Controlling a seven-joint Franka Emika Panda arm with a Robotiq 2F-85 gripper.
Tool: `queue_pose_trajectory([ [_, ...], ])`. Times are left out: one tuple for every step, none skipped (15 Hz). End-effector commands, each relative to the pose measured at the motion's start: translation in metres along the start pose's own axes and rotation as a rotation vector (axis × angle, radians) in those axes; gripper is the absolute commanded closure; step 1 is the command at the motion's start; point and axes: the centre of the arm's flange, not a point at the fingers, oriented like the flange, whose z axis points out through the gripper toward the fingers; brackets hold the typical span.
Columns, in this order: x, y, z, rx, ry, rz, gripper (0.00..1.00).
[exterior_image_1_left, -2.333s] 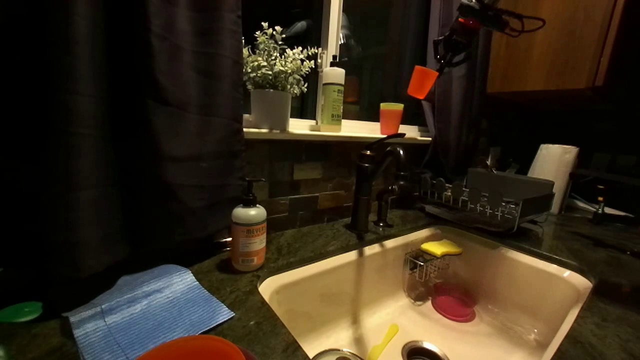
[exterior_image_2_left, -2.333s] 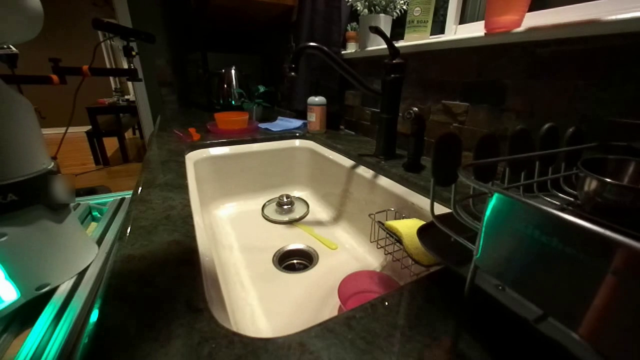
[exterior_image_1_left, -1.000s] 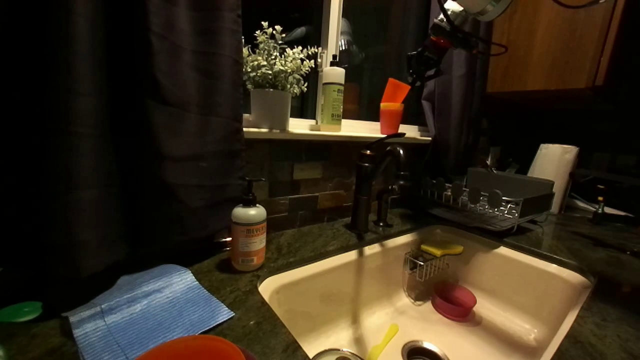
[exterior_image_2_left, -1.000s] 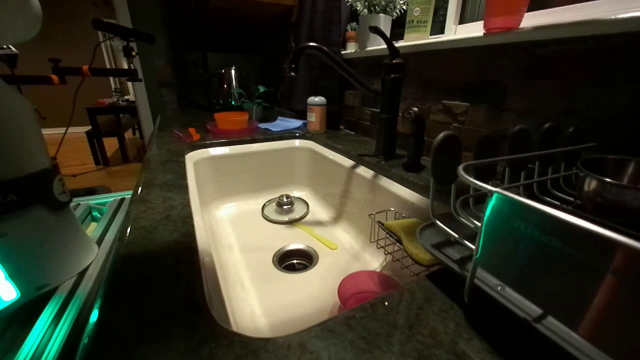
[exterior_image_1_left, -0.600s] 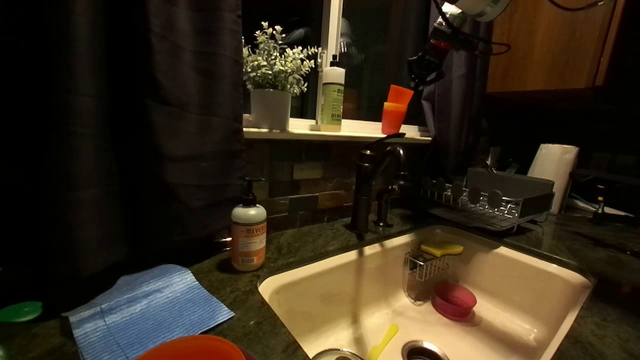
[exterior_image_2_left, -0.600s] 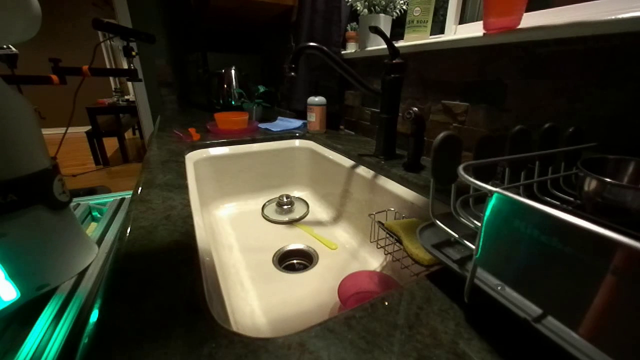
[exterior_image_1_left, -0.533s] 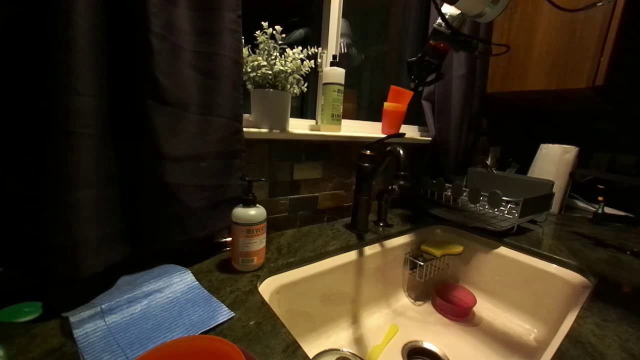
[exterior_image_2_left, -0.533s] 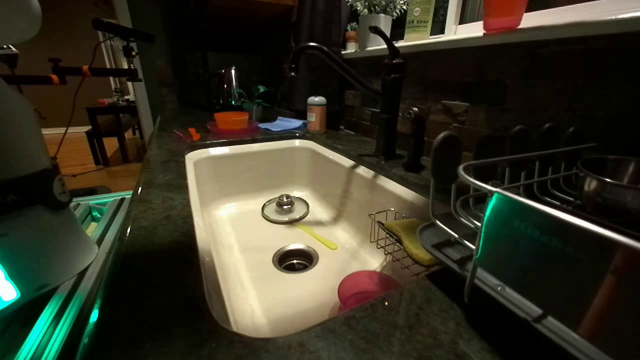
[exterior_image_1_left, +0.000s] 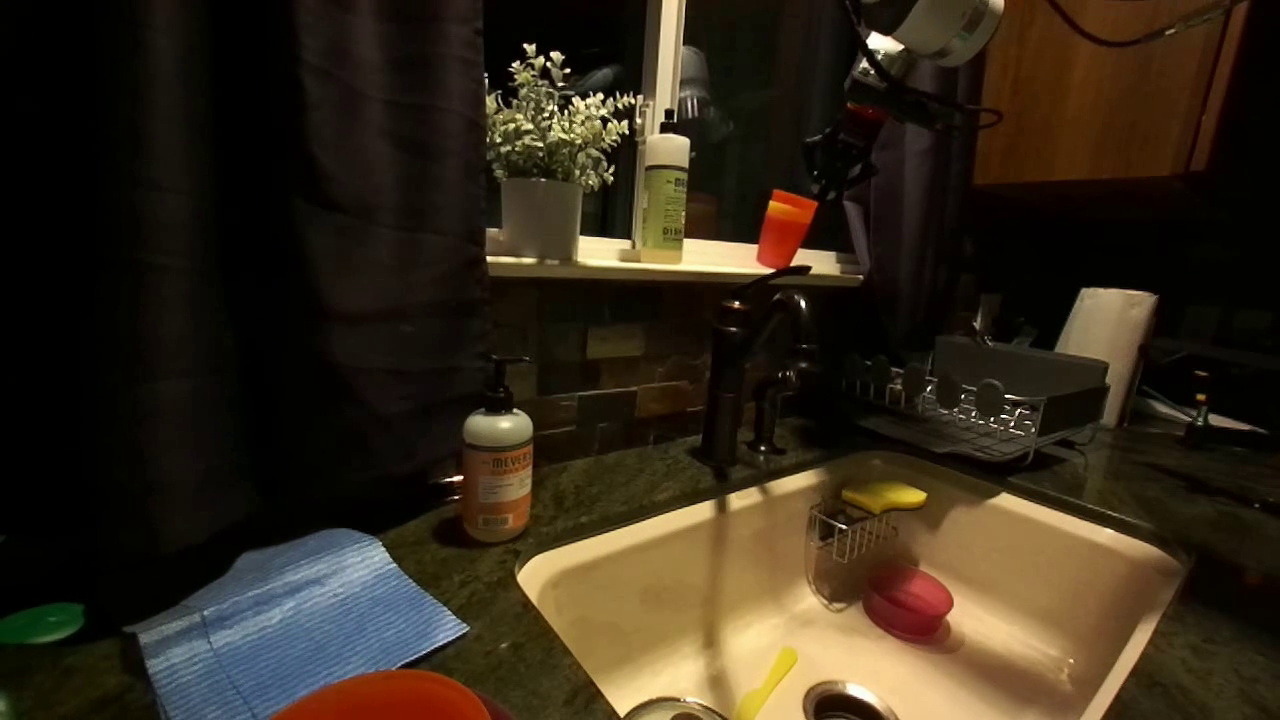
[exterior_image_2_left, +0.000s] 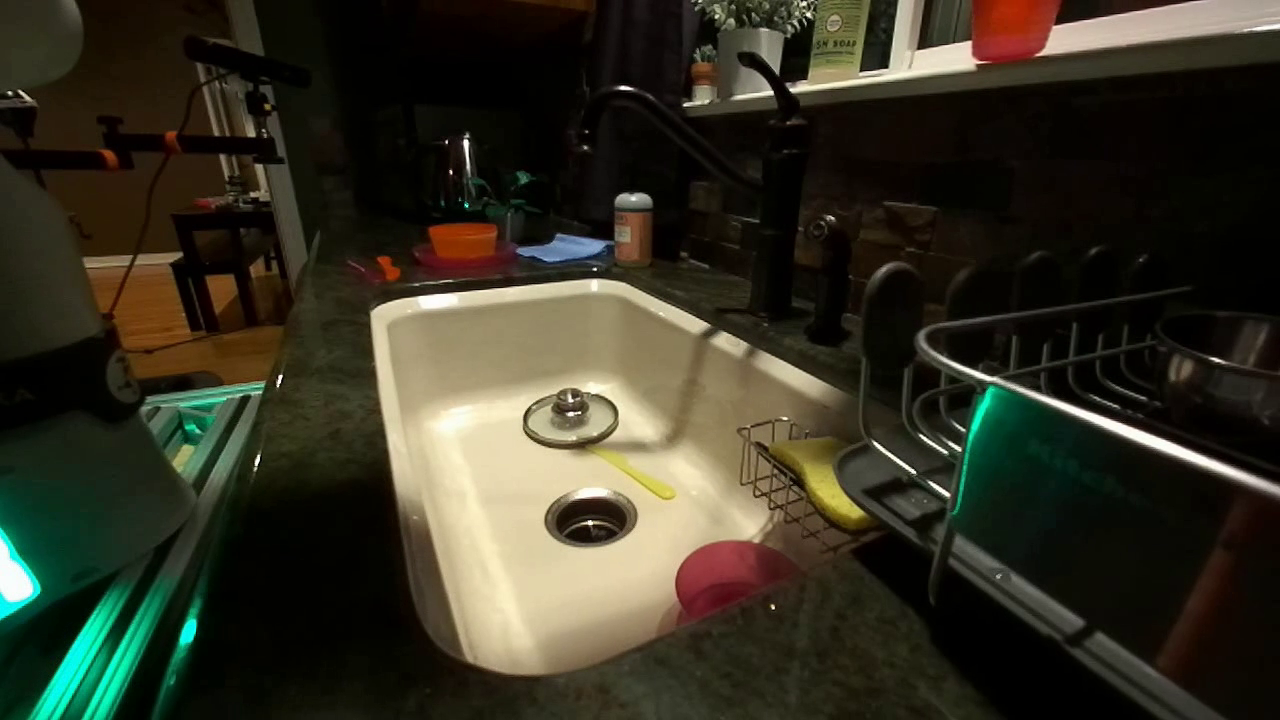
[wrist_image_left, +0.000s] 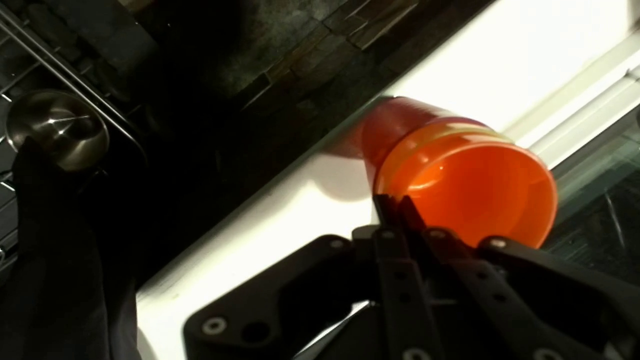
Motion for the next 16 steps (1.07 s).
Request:
queue_pose_trajectory([
  [0.010,-0.009,0.006,-0.017,0.006,-0.017,0.99],
  [0.011,-0.011,0.007,-0.021,0.013,-0.014,0.71],
  [0.011,-0.012,0.007,-0.022,0.014,-0.017,0.69],
  [0.012,-0.013,0.008,-0.023,0.018,-0.019,0.64],
  [0.012,-0.014,0.008,-0.023,0.020,-0.021,0.55],
  [0.013,-0.016,0.008,-0.020,0.024,-0.021,0.48],
  [0.013,-0.017,0.008,-0.018,0.029,-0.023,0.40],
  [0.013,-0.018,0.007,-0.013,0.033,-0.024,0.33],
  [0.013,-0.020,0.004,-0.006,0.039,-0.026,0.24],
  [0.011,-0.021,0.000,0.002,0.048,-0.031,0.17],
  [0.009,-0.023,-0.005,0.009,0.061,-0.039,0.11],
  [0.008,-0.025,-0.010,0.018,0.069,-0.042,0.02],
  [0.004,-0.027,-0.016,0.031,0.080,-0.048,0.00],
  [-0.002,-0.028,-0.023,0.040,0.087,-0.053,0.00],
  [-0.010,-0.028,-0.031,0.045,0.093,-0.066,0.00],
  [-0.017,-0.028,-0.040,0.052,0.092,-0.077,0.00],
])
